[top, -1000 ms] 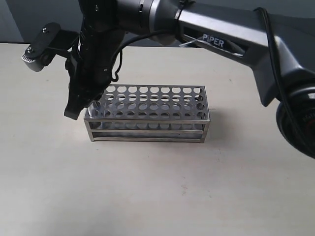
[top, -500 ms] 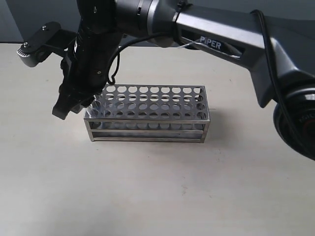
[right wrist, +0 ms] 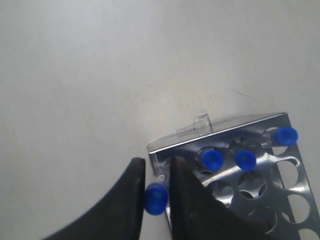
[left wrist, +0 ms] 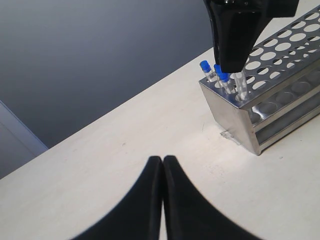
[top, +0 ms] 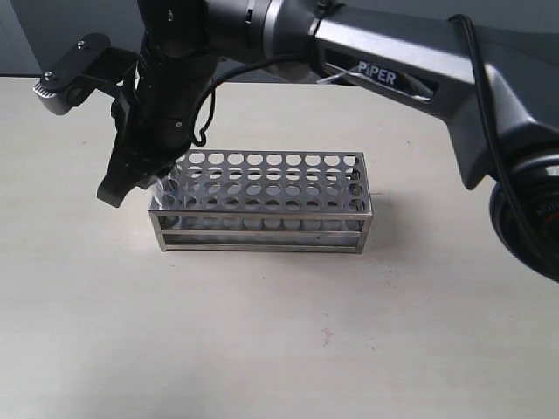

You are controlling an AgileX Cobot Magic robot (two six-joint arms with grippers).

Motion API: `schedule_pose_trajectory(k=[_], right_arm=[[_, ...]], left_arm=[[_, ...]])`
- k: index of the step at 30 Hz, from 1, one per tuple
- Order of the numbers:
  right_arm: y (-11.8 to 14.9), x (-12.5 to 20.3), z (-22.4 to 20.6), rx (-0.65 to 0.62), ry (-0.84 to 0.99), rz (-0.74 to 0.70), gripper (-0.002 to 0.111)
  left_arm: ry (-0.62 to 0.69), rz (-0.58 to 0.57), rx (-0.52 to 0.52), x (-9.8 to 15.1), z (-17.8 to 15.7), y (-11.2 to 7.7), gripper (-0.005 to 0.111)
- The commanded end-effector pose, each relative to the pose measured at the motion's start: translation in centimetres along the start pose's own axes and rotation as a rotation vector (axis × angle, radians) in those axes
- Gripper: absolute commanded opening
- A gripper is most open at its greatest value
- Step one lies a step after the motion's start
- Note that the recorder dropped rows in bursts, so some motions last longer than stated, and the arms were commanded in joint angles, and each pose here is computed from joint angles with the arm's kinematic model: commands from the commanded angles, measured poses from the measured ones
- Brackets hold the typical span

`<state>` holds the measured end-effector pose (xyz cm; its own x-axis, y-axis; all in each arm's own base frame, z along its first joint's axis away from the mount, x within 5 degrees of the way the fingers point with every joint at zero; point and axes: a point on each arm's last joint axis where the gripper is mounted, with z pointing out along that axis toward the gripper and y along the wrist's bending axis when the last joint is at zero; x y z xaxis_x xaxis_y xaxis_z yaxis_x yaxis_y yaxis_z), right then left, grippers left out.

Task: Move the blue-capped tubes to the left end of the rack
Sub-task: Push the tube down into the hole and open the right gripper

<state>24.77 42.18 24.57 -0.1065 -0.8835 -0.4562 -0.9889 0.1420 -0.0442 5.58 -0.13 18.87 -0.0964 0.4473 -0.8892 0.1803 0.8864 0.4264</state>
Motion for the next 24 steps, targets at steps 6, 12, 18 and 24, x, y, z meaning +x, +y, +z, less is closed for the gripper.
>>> schedule_pose_trajectory(k=[6,12,18,24], right_arm=[[-0.2,-0.4,-0.8,0.061,-0.027,-0.007,0.008],[-0.3,-0.3,-0.3,0.061,-0.021,0.004,0.008],[-0.1,0.1,-0.2,0.043,0.026,0.038,0.008],[-0.1,0.5,0.7,0.030,0.056,0.081,0.008]], left_arm=[[-0.008,-0.008,0.004,-0.2,0.0,0.0,0.001],[-0.008,-0.008,0.004,-0.2,0.0,0.0,0.001],[-0.008,-0.008,0.004,-0.2,0.0,0.0,0.001],[-0.008,-0.008,0.004,-0.2,0.0,0.0,0.001]])
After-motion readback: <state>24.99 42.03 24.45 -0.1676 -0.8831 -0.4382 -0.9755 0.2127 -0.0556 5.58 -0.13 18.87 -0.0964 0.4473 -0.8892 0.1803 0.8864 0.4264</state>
